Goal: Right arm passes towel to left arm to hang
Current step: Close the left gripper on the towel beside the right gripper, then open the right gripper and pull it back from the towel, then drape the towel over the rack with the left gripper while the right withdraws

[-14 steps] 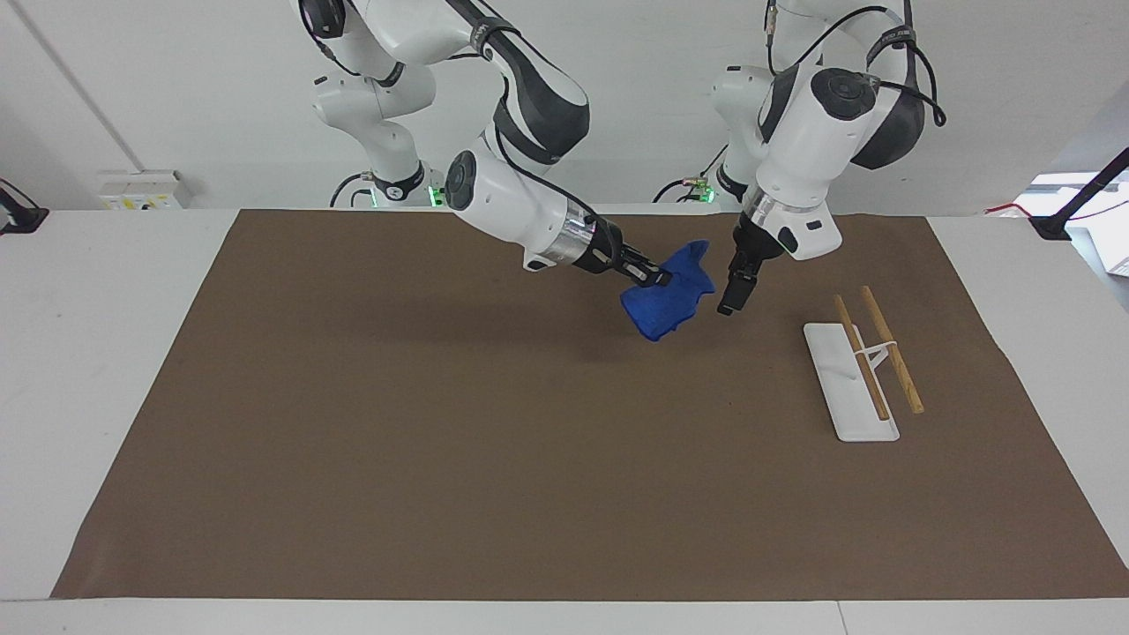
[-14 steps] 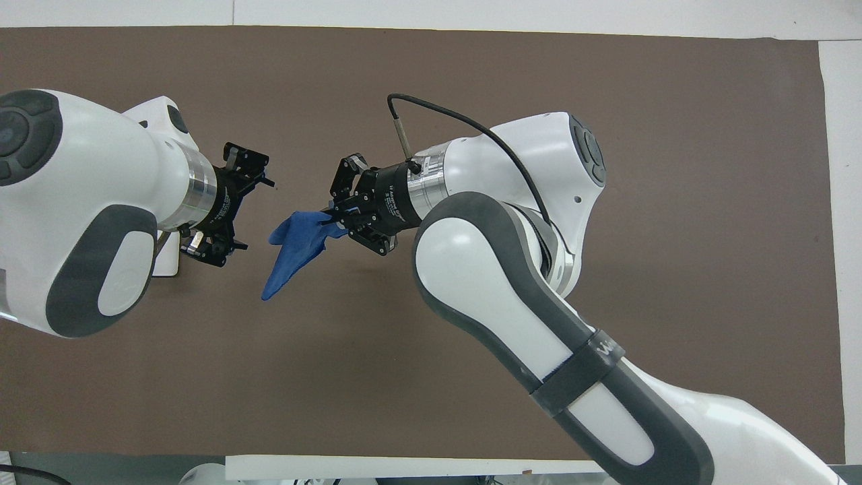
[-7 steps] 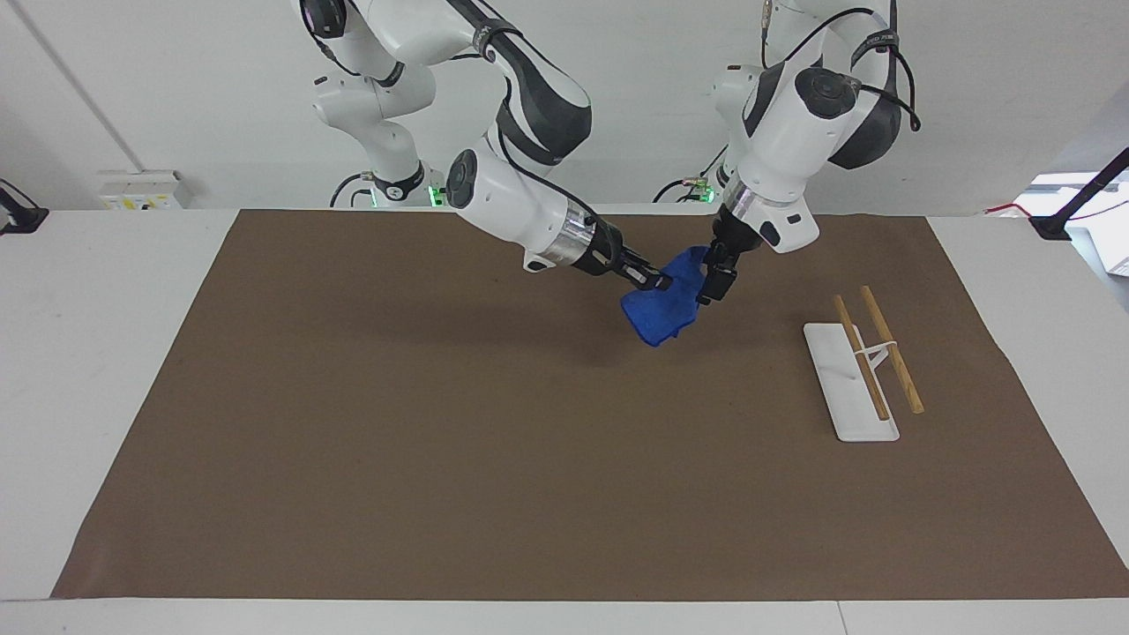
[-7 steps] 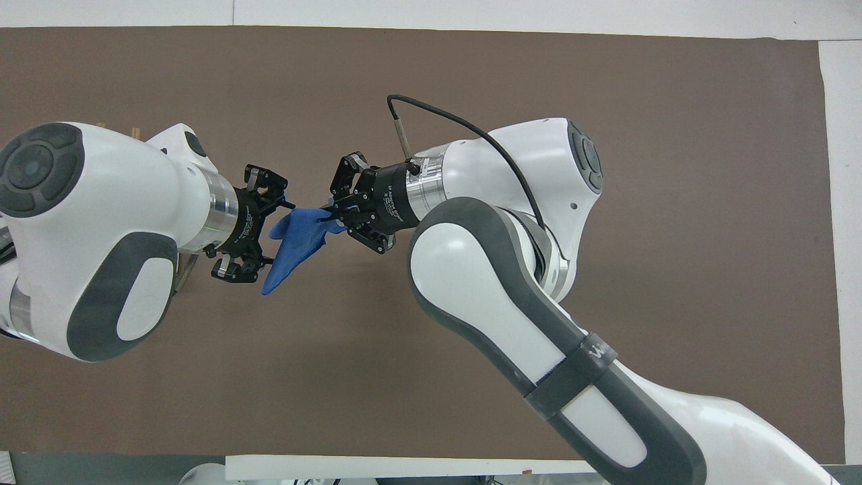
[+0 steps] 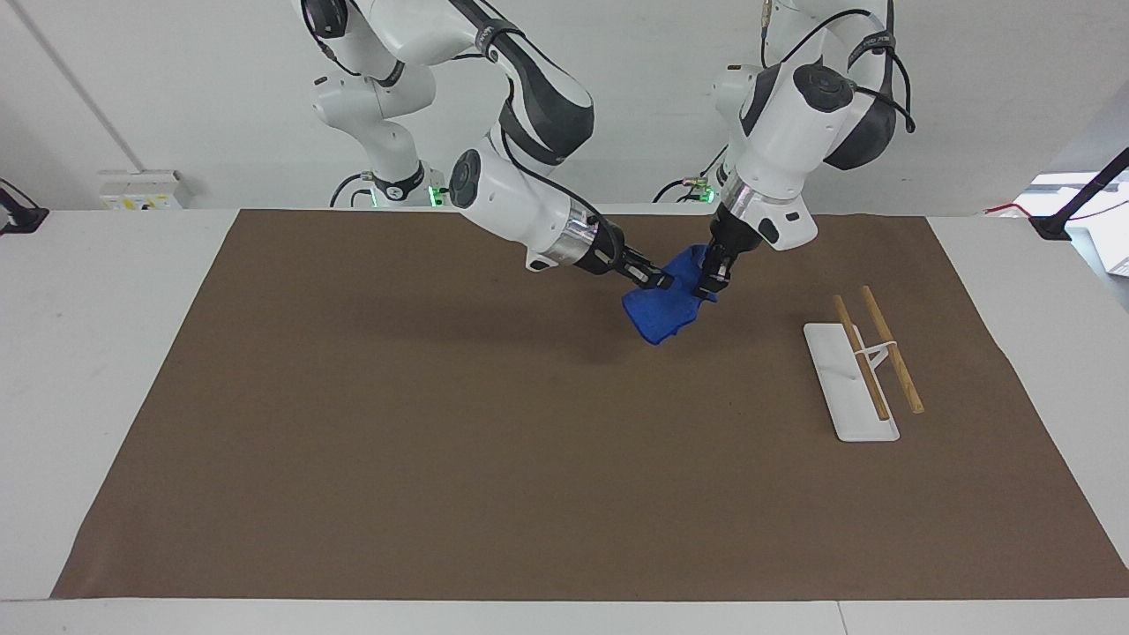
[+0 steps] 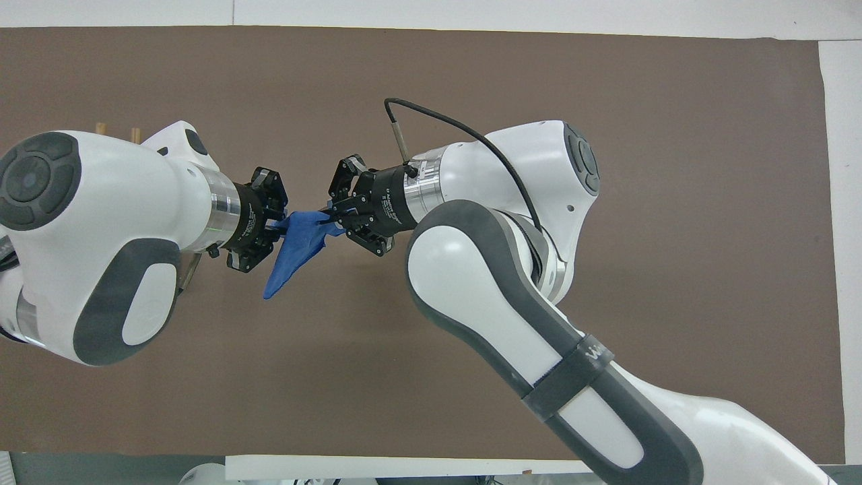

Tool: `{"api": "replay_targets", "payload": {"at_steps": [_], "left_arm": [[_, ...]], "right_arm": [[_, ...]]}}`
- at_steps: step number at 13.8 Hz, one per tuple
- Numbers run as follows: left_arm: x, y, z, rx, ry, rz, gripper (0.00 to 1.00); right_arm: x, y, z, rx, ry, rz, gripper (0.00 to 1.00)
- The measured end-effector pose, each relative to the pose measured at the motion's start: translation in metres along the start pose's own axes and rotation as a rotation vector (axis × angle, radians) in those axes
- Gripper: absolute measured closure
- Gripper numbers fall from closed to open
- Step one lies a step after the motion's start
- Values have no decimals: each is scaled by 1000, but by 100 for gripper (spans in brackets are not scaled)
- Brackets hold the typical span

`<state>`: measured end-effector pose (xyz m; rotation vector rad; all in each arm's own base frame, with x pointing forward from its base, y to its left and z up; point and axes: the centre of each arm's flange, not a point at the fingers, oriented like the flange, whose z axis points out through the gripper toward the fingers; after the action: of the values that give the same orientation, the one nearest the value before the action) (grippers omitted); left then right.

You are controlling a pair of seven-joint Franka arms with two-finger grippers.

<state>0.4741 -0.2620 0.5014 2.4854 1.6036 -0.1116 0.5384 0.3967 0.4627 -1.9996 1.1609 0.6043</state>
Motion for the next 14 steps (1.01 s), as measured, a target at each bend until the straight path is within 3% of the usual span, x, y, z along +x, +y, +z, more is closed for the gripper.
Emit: {"api": "replay_targets", "payload": {"at_steps": [6,10,12,14], "left_arm": [[9,2,-3,-10,1,50,98],[15,7,-15,-38,13,61,98],[20,13,-30,-67,78,93,98],[37,17,-45,-85,172,143,98]], "right_arm": [[0,0,0,0,0,0,91],[2,0,-2,-10,31,-39,48],[7,-2,-7,-59,137,-193,26],[15,-3,-24,-167,294,-422,4]]}}
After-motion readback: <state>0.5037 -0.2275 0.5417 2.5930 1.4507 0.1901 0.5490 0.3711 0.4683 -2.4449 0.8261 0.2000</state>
